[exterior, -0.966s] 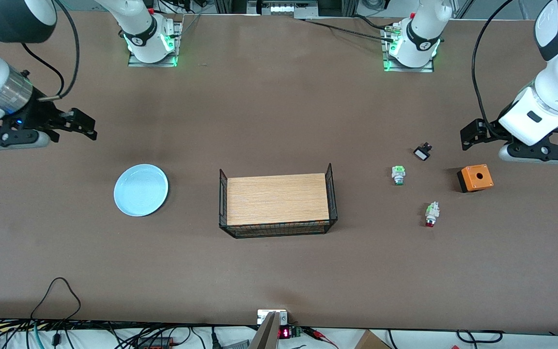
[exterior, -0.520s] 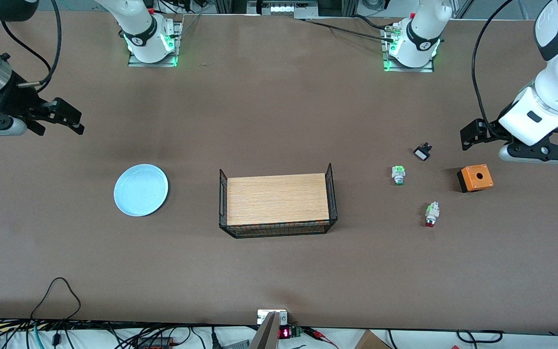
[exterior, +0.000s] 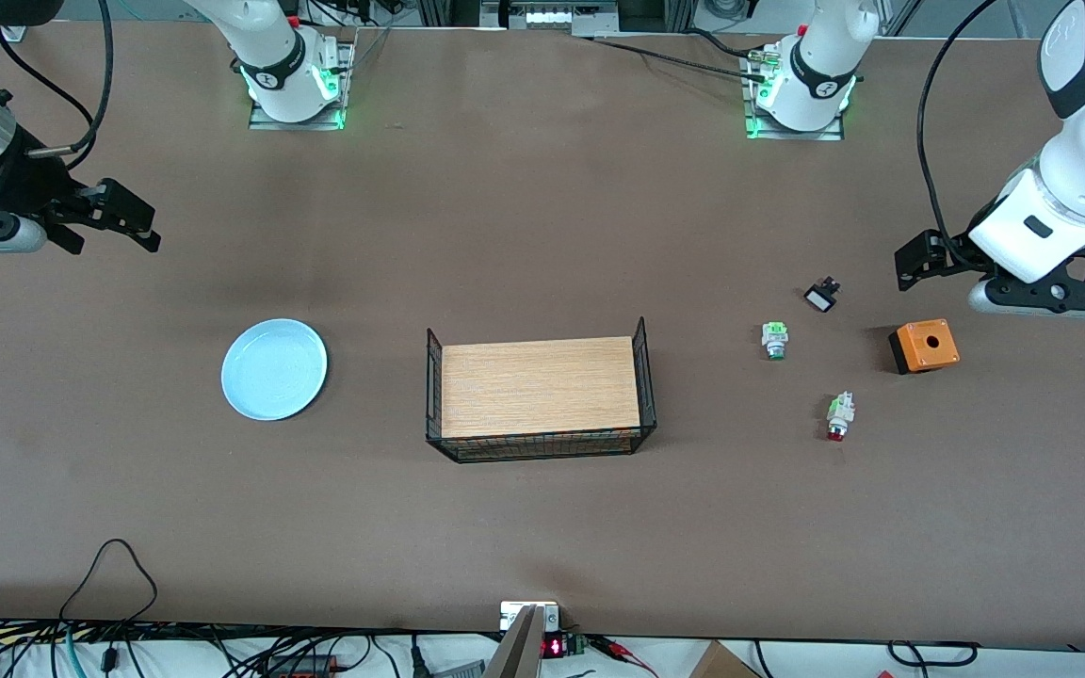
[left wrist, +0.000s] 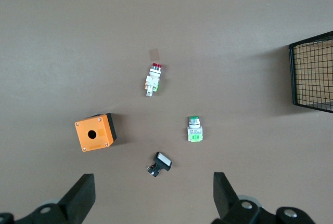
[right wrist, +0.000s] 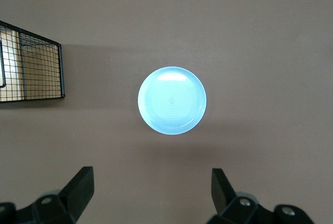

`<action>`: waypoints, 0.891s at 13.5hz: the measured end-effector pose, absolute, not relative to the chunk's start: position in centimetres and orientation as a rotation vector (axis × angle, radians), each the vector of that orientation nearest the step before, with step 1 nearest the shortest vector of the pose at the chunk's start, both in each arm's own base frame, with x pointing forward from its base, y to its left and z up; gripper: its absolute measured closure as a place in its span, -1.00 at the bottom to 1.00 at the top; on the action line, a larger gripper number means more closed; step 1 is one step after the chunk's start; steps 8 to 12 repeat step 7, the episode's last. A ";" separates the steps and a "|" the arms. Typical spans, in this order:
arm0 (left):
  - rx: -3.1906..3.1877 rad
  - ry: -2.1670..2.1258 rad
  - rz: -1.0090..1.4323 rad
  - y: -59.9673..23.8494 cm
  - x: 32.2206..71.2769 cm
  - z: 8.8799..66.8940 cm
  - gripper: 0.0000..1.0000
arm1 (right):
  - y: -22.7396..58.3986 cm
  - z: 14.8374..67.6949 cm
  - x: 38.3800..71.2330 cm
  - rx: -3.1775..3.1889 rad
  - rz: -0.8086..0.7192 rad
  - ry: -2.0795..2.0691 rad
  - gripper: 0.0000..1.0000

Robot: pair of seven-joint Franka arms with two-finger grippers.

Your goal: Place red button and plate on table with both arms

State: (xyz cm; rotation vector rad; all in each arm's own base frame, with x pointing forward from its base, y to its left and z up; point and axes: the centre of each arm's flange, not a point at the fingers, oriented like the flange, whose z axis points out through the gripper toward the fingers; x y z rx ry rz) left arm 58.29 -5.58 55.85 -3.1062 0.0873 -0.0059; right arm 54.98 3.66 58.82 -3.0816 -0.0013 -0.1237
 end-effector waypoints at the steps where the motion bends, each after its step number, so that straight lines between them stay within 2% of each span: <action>1: -3.106 0.087 -0.004 -5.6 58.3 55.8 -1.00 | 3.2 58.8 55.0 -3.083 -0.124 0.012 -1.00; 12: -3.106 0.087 0.000 -5.6 58.3 55.8 -1.00 | 3.8 58.8 55.0 -3.091 -0.124 0.000 -1.00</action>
